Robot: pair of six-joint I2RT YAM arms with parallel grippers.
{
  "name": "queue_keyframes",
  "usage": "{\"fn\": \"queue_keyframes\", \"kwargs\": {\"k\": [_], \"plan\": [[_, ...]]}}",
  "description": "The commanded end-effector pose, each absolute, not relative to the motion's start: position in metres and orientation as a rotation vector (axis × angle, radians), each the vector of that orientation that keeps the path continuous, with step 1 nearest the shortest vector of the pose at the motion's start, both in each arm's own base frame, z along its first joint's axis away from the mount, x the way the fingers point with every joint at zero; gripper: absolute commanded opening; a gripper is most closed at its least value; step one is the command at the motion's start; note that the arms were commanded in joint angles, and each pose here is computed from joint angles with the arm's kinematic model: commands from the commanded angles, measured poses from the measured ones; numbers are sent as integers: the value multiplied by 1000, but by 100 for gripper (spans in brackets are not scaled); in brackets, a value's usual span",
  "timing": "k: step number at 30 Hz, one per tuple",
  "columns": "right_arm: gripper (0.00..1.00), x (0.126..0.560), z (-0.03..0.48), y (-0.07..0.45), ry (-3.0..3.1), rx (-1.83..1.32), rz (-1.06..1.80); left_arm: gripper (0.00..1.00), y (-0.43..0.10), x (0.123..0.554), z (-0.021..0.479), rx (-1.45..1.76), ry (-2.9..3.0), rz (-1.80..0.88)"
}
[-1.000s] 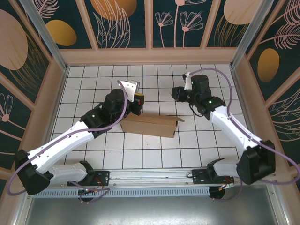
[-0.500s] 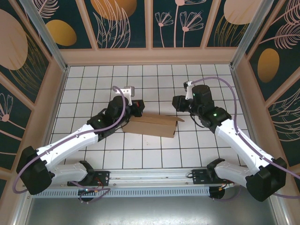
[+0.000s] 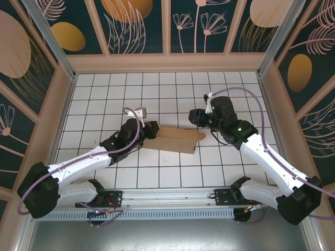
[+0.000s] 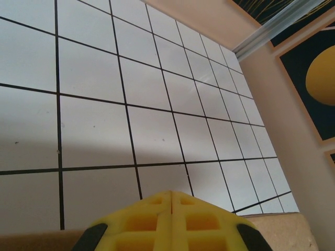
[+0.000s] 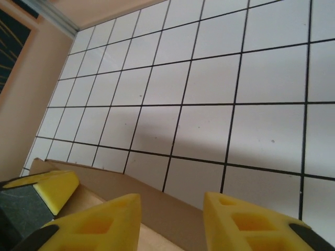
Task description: Fold the paper box
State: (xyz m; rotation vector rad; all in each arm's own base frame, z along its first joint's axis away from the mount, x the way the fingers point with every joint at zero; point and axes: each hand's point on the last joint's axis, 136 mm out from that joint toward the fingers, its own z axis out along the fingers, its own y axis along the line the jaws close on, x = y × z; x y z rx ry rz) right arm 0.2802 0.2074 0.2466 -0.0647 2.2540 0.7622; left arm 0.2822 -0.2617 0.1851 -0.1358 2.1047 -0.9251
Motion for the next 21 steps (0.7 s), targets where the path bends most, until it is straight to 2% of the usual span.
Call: {"fn": "queue_keyframes", "kwargs": {"k": [1, 6, 14, 21], "plan": [[43, 274, 256, 193, 2306, 108, 741, 0, -253, 278, 154, -172, 2183, -863], [48, 253, 254, 183, 2413, 205, 747, 0, -253, 276, 150, -175, 2189, -877], [48, 223, 218, 187, 2532, 252, 851, 0, -252, 273, 149, -173, 2196, -884], [48, 222, 190, 193, 2558, 250, 888, 0, -249, 271, 148, -174, 2203, -873]]}}
